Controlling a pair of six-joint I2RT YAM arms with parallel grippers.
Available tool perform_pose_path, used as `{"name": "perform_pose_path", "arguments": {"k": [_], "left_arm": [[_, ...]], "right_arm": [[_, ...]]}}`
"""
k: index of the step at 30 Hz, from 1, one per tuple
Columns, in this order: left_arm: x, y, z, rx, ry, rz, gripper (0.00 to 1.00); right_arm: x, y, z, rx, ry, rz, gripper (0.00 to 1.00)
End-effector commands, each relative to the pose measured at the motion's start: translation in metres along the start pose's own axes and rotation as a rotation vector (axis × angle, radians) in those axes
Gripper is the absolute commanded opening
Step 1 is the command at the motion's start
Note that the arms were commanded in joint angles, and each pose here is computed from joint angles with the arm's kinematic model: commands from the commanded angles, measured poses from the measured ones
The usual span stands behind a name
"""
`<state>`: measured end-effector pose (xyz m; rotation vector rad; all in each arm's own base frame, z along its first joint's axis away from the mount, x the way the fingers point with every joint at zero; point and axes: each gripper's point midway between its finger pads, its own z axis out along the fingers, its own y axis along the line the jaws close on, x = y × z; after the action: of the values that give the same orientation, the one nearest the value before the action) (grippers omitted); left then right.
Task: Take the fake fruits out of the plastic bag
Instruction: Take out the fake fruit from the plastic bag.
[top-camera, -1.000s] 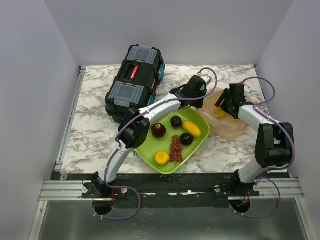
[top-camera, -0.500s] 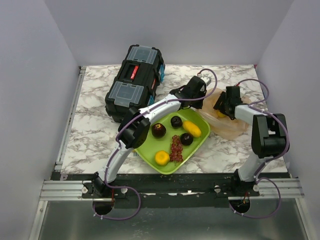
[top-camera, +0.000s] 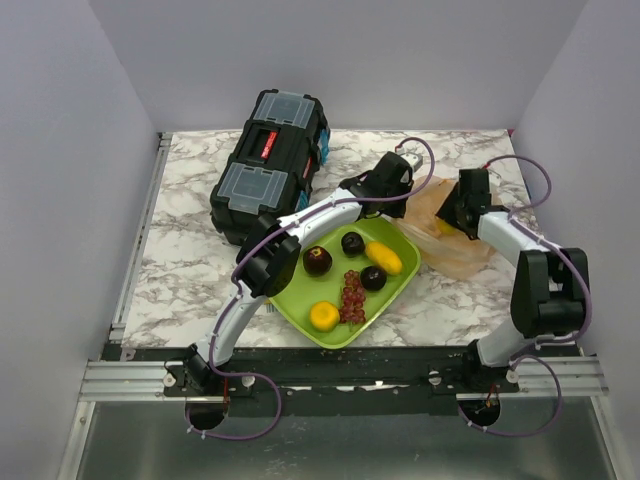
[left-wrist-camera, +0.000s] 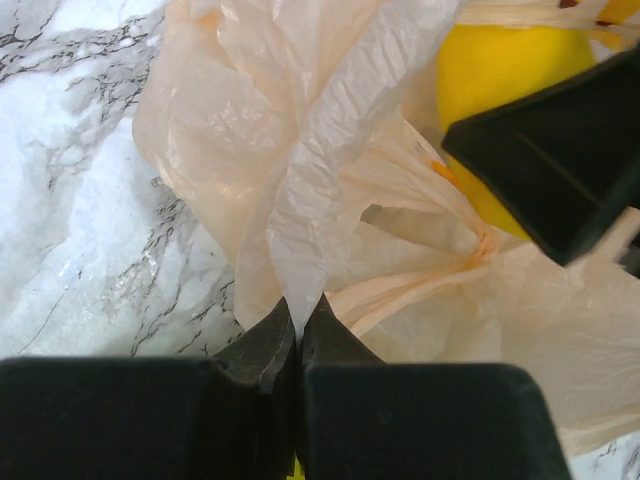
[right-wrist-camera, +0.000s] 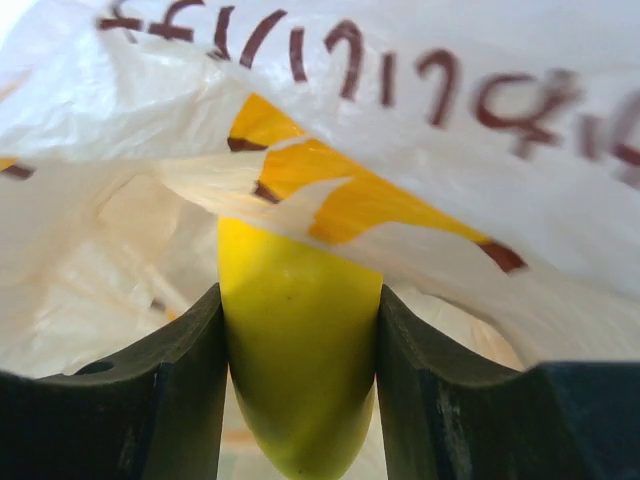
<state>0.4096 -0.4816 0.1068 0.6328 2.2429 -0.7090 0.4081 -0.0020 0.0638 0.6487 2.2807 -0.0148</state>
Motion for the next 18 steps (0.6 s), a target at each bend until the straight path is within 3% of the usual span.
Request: {"name": "perform_pose_path", "arguments": {"k": [1, 3, 8, 15, 18], "left_arm": [[-0.018, -0.013, -0.015, 0.04, -0.03, -0.008, 0.0], [-0.02, -0.017, -0.018, 0.061, -0.024, -0.019, 0.02], [-0.029, -0.03, -0.032, 0.111, -0.024, -0.023, 0.17], [-0.053, -0.049, -0.084, 0.174, -0.044, -0.019, 0.53], [-0.063, -0.053, -0.114, 0.18, -0.063, -0.014, 0.6]], "right_arm": [[0.003, -0.005, -0.038, -0.015, 0.027, 0.04, 0.11], [0.002, -0.005, -0.054, -0.046, 0.017, 0.039, 0.11], [-0.024, -0.008, -0.093, -0.055, -0.061, 0.029, 0.11], [-0.04, 0.016, -0.145, -0.231, -0.079, -0.027, 0.1], [-0.038, 0.02, -0.161, -0.279, -0.068, -0.028, 0.08]]}}
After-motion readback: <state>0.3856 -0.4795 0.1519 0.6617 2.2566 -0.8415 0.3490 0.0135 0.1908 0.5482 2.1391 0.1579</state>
